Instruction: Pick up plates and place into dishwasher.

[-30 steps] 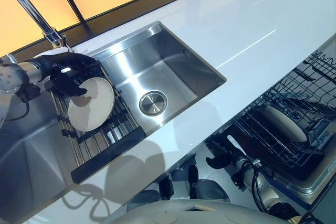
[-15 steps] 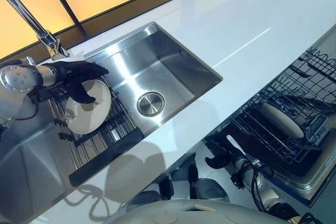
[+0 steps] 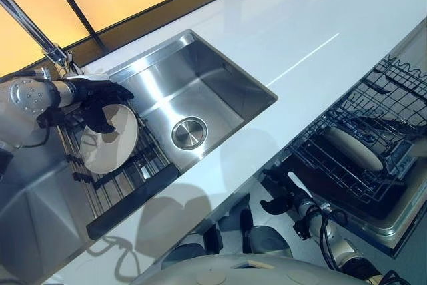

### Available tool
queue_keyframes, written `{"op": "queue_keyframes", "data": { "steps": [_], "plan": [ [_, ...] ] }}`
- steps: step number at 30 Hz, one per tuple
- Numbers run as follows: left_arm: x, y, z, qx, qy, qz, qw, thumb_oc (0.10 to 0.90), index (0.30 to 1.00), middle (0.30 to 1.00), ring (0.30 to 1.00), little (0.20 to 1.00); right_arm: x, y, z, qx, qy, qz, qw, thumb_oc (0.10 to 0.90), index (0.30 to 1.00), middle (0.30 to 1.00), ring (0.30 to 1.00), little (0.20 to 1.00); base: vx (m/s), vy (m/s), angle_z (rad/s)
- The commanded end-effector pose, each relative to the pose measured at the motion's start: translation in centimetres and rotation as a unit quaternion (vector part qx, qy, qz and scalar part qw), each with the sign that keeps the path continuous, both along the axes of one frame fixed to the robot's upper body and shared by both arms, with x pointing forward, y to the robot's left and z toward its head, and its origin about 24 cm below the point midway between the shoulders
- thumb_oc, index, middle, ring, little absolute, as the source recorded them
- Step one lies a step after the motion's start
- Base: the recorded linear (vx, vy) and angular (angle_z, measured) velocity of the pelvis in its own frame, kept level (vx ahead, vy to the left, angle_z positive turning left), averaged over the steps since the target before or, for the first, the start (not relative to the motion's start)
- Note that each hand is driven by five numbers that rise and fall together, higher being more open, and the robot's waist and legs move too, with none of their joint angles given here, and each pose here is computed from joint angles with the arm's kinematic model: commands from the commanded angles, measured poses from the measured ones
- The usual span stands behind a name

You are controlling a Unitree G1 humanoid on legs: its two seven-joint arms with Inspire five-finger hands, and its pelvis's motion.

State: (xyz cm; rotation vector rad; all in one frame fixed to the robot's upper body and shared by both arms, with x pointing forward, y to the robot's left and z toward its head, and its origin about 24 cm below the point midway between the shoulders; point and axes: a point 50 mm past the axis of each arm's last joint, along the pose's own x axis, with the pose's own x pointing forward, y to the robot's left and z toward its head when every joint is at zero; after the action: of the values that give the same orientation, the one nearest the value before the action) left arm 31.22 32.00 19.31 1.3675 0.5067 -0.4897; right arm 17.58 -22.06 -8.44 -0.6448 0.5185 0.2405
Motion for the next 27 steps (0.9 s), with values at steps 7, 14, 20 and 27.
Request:
{"op": "queue_keyframes", "data": {
  "steps": [7, 14, 20, 27],
  "plan": [
    [-1.2, 4.9, 3.4, 0.071, 0.003, 0.103, 0.992, 0.8, 0.9, 0.9, 0.9, 0.9, 1.7, 0.3, 2.5, 0.011, -0.085, 0.036, 0.996, 0.8, 0.9, 0.9, 0.9, 0.9, 0.01, 0.007, -0.11],
    [-1.7, 5.7, 2.8, 0.041, -0.012, 0.116, 0.992, 0.8, 0.9, 0.9, 0.9, 0.9, 1.9, 0.5, 2.6, 0.011, -0.089, 0.038, 0.995, 0.8, 0.9, 0.9, 0.9, 0.9, 0.0, 0.0, 0.0],
    [-1.8, 5.5, 2.7, 0.015, -0.058, 0.105, 0.993, 0.8, 0.9, 0.9, 0.9, 0.9, 1.9, 0.5, 2.5, 0.013, -0.087, 0.034, 0.996, 0.8, 0.9, 0.9, 0.9, 0.9, 0.0, 0.0, 0.0],
    [-1.1, 4.5, 3.5, -0.06, -0.238, 0.088, 0.965, 0.8, 0.9, 0.9, 0.9, 0.9, 1.6, 1.1, 2.2, 0.021, -0.086, 0.031, 0.996, 0.8, 0.9, 0.9, 0.9, 0.9, 0.0, 0.007, 0.05]
  ]
}}
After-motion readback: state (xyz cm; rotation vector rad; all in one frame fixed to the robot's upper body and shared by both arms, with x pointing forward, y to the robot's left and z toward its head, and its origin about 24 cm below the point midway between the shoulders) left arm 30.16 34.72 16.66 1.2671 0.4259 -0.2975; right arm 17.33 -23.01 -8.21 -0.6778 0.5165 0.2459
